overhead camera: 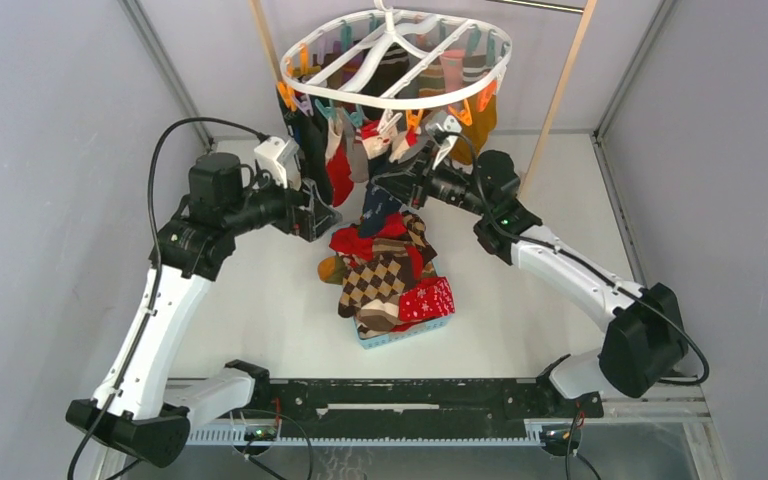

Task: Clip the socks to the hanger
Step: Rotate the hanger at the clothesline.

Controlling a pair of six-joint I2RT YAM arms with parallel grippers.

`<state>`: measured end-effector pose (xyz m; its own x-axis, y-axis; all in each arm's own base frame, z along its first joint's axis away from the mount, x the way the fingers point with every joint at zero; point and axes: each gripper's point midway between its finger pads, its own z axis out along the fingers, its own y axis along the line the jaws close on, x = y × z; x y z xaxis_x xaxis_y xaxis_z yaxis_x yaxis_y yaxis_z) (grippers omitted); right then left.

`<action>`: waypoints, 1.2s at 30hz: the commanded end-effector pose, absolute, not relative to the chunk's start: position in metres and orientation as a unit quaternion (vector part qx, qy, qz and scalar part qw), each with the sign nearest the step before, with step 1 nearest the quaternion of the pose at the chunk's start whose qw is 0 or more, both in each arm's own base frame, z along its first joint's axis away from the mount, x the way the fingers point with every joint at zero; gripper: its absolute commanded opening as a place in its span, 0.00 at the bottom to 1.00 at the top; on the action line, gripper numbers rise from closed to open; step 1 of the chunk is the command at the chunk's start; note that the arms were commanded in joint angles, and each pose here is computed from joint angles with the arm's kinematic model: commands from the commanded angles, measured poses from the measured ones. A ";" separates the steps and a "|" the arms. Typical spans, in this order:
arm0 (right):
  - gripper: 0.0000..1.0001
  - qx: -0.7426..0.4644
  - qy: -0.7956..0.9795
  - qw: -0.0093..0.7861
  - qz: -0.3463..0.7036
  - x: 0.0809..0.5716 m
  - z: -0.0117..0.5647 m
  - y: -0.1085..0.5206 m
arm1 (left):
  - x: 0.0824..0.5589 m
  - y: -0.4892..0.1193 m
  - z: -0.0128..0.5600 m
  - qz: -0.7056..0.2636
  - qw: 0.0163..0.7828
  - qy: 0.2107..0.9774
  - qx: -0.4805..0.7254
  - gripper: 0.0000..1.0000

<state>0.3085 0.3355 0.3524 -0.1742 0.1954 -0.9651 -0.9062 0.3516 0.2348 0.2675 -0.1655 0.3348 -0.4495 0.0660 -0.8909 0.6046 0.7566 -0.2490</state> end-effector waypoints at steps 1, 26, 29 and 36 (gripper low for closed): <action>0.23 -0.300 0.555 0.586 0.509 0.302 0.391 0.358 | 0.248 -0.186 0.345 -0.334 0.485 0.768 0.251 1.00; 0.31 -0.304 0.531 0.535 0.582 0.269 0.410 0.394 | 0.287 -0.192 0.315 -0.298 0.495 0.779 0.243 0.15; 0.54 -0.291 0.544 0.544 0.569 0.270 0.410 0.382 | 0.296 -0.178 0.317 -0.258 0.513 0.788 0.220 0.02; 0.84 -0.235 0.575 0.611 0.490 0.279 0.392 0.320 | 0.292 -0.152 0.325 -0.205 0.537 0.793 0.203 0.00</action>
<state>0.2761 0.3627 0.3671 -0.2685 0.2615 -0.9271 -0.8934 0.2924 0.3412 0.2946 -0.1708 0.3074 -0.4143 0.0997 -0.9047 0.5846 0.7910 -0.1805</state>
